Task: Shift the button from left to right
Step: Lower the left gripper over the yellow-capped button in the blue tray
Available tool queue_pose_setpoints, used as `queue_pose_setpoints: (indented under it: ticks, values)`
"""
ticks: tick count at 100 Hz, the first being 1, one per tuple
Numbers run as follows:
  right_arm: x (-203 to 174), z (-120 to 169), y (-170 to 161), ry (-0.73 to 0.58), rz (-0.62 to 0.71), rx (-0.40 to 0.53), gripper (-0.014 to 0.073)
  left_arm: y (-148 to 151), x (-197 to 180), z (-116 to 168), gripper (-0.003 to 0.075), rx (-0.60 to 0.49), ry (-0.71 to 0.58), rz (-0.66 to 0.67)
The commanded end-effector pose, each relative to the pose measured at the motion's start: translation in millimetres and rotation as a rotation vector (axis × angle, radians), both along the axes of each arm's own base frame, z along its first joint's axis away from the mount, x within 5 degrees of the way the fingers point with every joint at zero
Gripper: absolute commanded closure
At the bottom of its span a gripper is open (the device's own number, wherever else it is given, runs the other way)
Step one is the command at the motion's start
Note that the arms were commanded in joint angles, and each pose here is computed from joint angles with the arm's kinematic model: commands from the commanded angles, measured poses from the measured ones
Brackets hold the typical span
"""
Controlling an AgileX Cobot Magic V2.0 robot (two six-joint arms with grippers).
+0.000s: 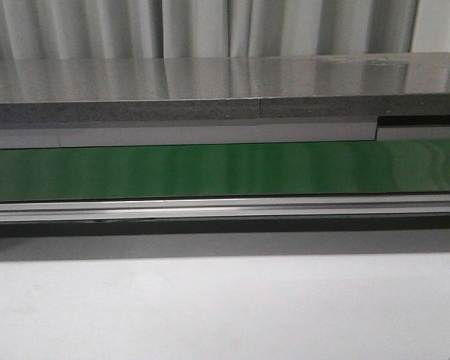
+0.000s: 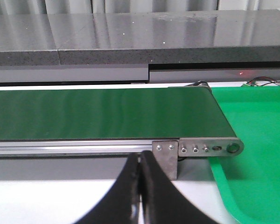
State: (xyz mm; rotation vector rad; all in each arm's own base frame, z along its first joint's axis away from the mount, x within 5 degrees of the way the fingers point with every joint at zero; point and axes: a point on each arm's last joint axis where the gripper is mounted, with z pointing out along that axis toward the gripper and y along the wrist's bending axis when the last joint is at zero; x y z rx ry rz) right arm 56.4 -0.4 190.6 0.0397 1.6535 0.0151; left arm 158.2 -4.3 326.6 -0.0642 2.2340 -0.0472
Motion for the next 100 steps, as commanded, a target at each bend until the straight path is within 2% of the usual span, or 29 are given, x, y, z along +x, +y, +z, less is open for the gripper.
queue_pose_setpoints:
  ticks: [1, 14, 21, 30, 34, 35, 36, 47, 84, 100]
  values:
    - [-1.9, 13.4, -0.5, -0.116, -0.006, -0.012, 0.0663, -2.3, 5.1, 15.8, 0.0739, -0.018, -0.09, -0.007]
    - [-1.9, 13.4, -0.5, -0.116, -0.006, -0.012, 0.0663, -2.3, 6.1, 13.2, 0.0717, -0.017, -0.066, -0.006]
    - [-1.9, 13.4, -0.5, -0.116, -0.006, -0.012, 0.0663, -2.2, 5.8, 11.5, 0.0637, -0.016, -0.045, -0.006]
    - [-1.9, 13.4, -0.5, -0.116, -0.006, -0.012, 0.0663, -2.0, 5.3, 10.0, 0.0447, -0.011, -0.028, -0.005]
    - [-1.9, 13.4, -0.5, -0.116, -0.006, -0.012, 0.0663, -1.9, 5.2, 9.9, 0.0327, -0.009, -0.026, -0.005]
    - [-1.9, 13.4, -0.5, -0.116, -0.006, -0.012, 0.0663, -1.9, 5.2, 9.9, 0.0327, -0.009, -0.026, -0.005]
    - [-1.9, 13.4, -0.5, -0.116, -0.006, -0.012, 0.0663, -1.9, 5.2, 9.9, 0.0279, -0.009, -0.026, -0.005]
    - [-1.9, 13.4, -0.5, -0.116, -0.006, -0.012, 0.0663, -1.9, 5.4, 10.2, 0.0122, -0.01, -0.031, -0.005]
    - [-1.9, 13.4, -0.5, -0.116, -0.006, -0.012, 0.0663, -3.4, 5.4, 10.2, 0.0115, -0.036, -0.029, -0.006]
    - [-1.9, 13.4, -0.5, -0.116, -0.006, -0.012, 0.0663, 0.6, 10.2, 17.0, 0.0115, 0.002, -0.038, 0.007]
